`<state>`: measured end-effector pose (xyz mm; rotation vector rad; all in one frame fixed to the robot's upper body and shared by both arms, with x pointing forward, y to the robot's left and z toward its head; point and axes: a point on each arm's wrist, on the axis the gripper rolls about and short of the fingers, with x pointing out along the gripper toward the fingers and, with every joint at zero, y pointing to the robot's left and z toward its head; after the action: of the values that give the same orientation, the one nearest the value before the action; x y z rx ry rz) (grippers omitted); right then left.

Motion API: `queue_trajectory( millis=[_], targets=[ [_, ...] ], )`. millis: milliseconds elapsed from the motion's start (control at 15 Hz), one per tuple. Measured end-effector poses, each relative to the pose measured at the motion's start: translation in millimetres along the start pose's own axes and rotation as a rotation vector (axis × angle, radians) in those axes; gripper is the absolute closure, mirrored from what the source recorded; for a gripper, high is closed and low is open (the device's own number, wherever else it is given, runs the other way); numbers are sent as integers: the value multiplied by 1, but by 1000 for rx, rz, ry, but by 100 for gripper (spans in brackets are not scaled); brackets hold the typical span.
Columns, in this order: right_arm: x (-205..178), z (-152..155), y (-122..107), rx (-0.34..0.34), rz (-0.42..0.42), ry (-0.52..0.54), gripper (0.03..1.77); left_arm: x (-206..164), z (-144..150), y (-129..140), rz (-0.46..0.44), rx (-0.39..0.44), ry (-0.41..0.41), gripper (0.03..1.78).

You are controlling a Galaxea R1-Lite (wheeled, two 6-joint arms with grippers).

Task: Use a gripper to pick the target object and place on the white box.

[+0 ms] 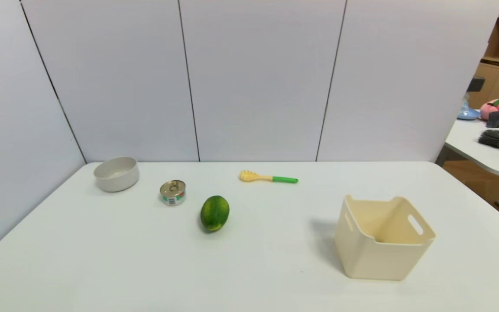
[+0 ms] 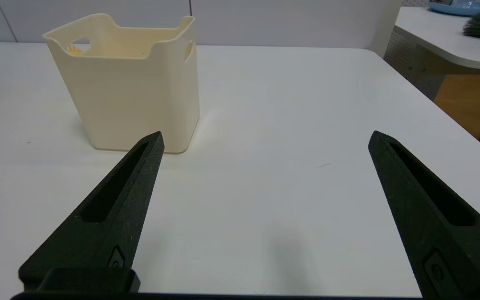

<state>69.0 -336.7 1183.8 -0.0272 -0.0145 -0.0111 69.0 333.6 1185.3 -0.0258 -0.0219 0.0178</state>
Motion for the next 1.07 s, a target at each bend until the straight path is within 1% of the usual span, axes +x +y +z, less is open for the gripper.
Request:
queue_trajectory(
  millis=[267,1067],
  targets=[
    [0,0,0,0,0,0,10,0,0,0,9,-15,-1,12],
    [0,0,0,0,0,0,10,0,-1,0,10,-15,-1,12]
  ],
)
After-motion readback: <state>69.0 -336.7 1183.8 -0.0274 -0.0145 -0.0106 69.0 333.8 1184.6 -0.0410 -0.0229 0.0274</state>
